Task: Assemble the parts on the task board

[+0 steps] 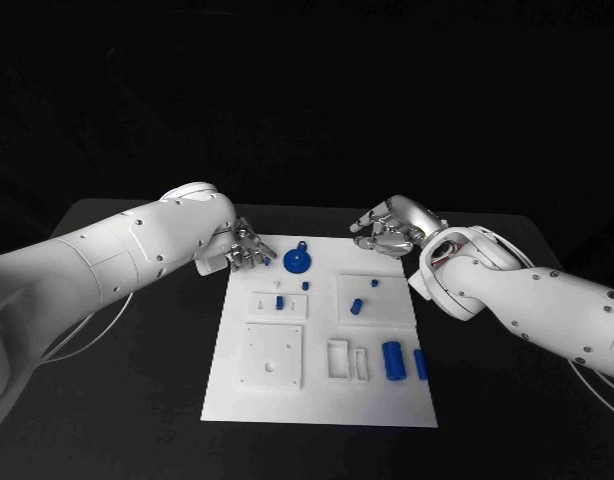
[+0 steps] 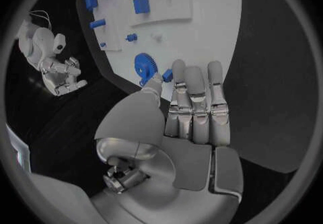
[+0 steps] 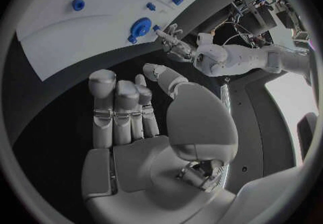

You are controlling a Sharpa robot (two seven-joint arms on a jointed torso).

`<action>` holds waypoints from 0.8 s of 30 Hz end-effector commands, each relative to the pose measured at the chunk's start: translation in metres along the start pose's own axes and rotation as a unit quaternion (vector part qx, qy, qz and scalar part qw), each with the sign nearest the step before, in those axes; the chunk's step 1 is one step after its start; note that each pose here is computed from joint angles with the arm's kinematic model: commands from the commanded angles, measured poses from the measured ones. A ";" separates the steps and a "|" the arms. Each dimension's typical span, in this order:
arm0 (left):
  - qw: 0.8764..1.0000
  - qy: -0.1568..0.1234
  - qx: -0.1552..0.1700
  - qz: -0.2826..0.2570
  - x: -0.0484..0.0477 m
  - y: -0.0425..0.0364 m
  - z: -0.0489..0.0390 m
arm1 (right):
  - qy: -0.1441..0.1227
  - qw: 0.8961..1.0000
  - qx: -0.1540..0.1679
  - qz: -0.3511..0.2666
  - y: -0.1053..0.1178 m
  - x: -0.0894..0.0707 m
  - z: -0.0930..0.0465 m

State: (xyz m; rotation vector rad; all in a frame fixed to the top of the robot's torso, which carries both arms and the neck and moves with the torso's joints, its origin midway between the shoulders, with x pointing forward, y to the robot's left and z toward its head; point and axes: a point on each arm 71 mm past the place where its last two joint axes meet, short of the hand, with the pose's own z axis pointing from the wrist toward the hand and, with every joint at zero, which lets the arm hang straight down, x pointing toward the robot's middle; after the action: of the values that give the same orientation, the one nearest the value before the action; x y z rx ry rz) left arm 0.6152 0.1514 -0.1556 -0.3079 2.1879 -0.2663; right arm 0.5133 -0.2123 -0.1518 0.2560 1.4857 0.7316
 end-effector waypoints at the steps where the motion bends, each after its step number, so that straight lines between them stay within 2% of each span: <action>1: 1.000 0.008 0.006 0.004 0.0023 -0.0025 0.0001 | 0.000 1.000 -0.001 0.000 0.001 0.000 0.000; 24: 1.000 0.005 0.014 -0.023 0.0027 -0.0025 -0.0004 | 0.001 1.000 0.000 0.000 0.000 0.001 0.001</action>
State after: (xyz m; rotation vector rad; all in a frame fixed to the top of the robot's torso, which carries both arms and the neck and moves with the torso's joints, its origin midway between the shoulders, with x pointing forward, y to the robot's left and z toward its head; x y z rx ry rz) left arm 0.6145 0.1493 -0.1543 -0.3319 2.1847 -0.3096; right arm 0.5144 -0.2119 -0.1526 0.2591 1.4868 0.7297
